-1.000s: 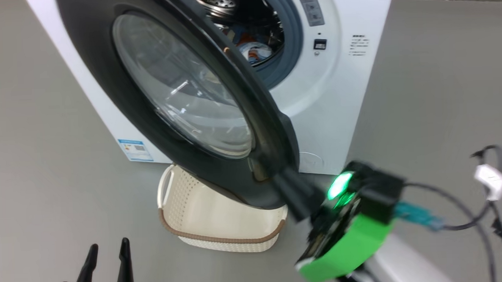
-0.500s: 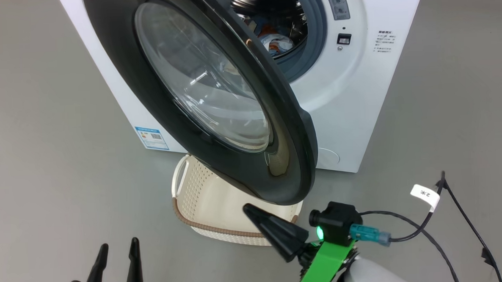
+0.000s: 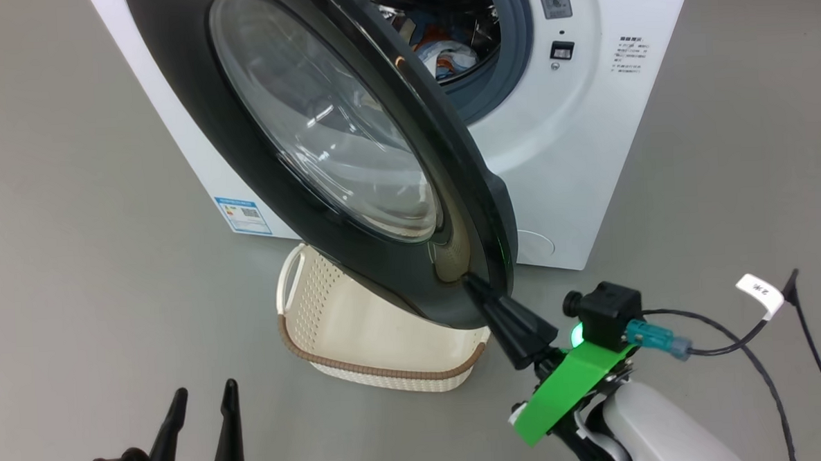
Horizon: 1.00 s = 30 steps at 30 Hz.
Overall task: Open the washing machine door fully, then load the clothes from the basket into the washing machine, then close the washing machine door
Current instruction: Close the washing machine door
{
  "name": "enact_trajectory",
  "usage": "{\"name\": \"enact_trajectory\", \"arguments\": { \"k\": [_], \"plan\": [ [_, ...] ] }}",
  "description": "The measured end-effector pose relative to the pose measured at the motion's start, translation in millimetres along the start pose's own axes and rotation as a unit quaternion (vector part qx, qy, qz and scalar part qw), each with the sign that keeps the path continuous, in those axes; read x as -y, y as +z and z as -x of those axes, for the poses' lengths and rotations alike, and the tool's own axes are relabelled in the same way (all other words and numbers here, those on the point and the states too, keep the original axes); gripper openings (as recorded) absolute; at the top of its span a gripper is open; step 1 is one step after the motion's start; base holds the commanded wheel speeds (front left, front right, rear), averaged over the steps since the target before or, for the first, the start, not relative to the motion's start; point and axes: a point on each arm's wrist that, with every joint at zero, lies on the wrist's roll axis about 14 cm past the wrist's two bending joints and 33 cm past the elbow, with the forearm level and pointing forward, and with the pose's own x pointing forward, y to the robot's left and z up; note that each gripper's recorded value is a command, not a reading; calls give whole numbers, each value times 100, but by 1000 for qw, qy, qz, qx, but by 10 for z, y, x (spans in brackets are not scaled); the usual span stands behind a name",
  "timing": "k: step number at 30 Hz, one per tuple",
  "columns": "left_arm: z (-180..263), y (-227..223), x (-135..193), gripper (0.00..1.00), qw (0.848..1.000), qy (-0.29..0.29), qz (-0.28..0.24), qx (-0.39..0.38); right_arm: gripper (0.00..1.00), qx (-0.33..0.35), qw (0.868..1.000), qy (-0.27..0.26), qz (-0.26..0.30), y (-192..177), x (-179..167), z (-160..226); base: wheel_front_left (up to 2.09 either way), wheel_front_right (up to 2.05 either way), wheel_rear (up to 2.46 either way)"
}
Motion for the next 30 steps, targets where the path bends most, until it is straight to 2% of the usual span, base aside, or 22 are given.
{"name": "enact_trajectory", "arguments": {
  "k": [11, 30],
  "plan": [
    [-78, -53, 89, 100, 1000, -13, -1, -9, 0, 26, 999, -42, 2, 160, 348, -100, 0, 0, 0],
    [-370, -57, 259, 100, 1000, -27, 2, -6, 0, 84, 989, -113, 34, 629, 1339, -648, 0, 0, 0]
  ]
}}
